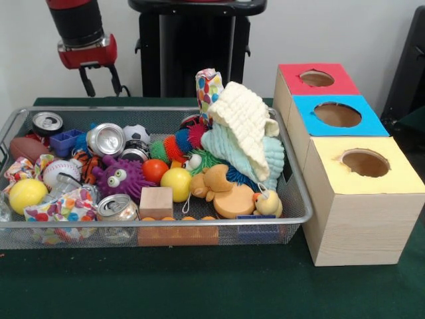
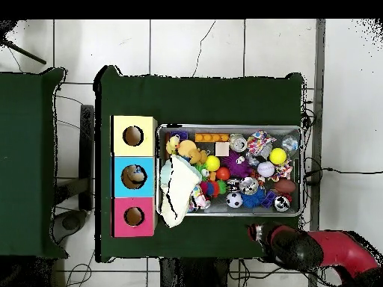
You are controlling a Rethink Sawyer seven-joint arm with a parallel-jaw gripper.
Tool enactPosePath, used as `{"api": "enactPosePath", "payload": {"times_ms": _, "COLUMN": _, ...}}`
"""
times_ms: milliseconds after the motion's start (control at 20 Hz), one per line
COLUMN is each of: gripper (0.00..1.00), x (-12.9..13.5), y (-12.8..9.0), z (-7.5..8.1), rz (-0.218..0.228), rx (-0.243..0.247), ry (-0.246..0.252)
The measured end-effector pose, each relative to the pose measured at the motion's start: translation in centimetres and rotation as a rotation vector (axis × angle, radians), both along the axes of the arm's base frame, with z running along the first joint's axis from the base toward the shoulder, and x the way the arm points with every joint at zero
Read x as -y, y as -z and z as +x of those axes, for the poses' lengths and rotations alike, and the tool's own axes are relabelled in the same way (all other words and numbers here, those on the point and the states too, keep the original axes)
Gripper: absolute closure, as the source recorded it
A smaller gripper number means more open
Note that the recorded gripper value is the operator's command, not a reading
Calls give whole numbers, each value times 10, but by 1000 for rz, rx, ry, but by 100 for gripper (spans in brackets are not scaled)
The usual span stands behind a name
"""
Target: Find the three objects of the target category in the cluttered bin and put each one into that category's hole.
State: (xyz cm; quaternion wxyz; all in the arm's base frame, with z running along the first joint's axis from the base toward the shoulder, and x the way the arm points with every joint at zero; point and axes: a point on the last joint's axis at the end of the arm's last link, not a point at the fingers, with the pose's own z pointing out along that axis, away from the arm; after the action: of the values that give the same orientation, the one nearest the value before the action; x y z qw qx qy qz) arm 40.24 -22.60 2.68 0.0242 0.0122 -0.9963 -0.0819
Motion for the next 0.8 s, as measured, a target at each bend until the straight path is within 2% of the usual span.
{"api": "enactPosePath", "payload": {"times_ms": 350, "gripper": 0, "x": -45, "y": -4, "z": 32, "rz": 1, "rx": 16, "ry": -103}}
{"api": "enactPosePath", "payload": {"times_ms": 550, "gripper": 0, "x": -57, "y": -7, "z": 49, "rz": -4, "rx": 25, "ry": -123}}
{"api": "enactPosePath", "payload": {"times_ms": 600, "gripper": 0, "x": -58, "y": -7, "z": 52, "rz": -5, "rx": 27, "ry": -124}}
{"api": "enactPosePath", "payload": {"times_ms": 700, "gripper": 0, "x": -60, "y": -11, "z": 69, "rz": -11, "rx": 34, "ry": -121}}
{"api": "enactPosePath", "payload": {"times_ms": 800, "gripper": 0, "x": -60, "y": -12, "z": 75, "rz": -13, "rx": 35, "ry": -119}}
